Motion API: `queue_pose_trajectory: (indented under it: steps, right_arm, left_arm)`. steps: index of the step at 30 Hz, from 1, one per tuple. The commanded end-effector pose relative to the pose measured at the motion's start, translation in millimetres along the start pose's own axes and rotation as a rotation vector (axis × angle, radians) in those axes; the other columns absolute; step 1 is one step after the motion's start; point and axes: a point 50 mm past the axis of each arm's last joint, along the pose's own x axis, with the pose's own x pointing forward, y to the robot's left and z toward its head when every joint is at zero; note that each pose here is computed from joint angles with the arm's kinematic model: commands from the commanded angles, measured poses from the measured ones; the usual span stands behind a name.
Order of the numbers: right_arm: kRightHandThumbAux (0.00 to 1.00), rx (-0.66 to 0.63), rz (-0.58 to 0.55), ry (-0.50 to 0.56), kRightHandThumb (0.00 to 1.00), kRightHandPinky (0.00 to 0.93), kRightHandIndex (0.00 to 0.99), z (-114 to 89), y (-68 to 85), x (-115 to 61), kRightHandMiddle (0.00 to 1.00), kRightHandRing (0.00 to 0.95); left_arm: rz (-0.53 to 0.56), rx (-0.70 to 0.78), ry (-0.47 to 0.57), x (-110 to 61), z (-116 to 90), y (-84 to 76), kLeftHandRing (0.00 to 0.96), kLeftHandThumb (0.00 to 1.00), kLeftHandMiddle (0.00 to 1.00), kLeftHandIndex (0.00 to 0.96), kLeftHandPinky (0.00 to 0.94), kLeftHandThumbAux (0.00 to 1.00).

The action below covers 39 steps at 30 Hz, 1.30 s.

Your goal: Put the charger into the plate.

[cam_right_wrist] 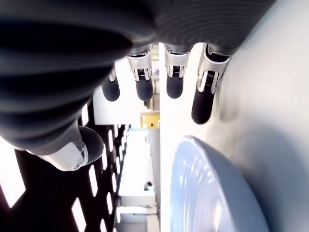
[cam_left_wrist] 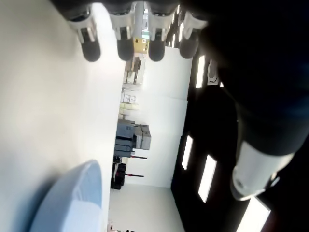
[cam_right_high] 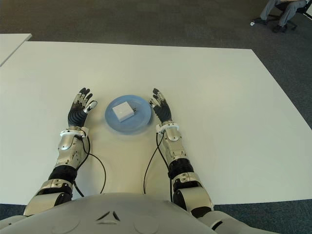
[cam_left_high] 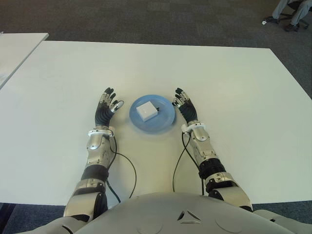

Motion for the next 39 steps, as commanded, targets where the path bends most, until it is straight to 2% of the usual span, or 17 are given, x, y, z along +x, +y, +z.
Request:
queue_pose_trajectory:
  steps: [1,13,24,39]
  right_arm:
    - [0.546,0.006,-0.063,0.059,0.000,0.000,0.000,-15.1,-6.4,-10.1,0.000,0.000]
    - [0.538,-0.003,-0.157,0.042,0.003,0.000,0.000,-16.5,-13.2,-17.2,0.000,0.000]
    - [0.550,-0.008,-0.167,0.037,0.000,0.000,0.000,-16.7,-18.6,-21.3,0.000,0.000]
    - [0.560,-0.031,-0.164,0.036,0.000,0.000,0.000,-16.5,-26.1,-23.6,0.000,0.000]
  left_arm:
    - [0.027,-0.033,0.120,-17.6,-25.6,1.4,0.040,0.000,0.061,0.016,0.037,0.680]
    - [0.003,0.068,0.178,-28.8,-38.2,-3.9,0.031,0.000,0.059,0.009,0.017,0.643]
    - [-0.035,0.145,0.230,-36.3,-46.5,-11.7,0.024,0.000,0.052,0.005,0.001,0.595]
    - [-0.100,0.229,0.267,-37.6,-50.4,-16.3,0.025,0.000,0.050,0.000,0.000,0.566]
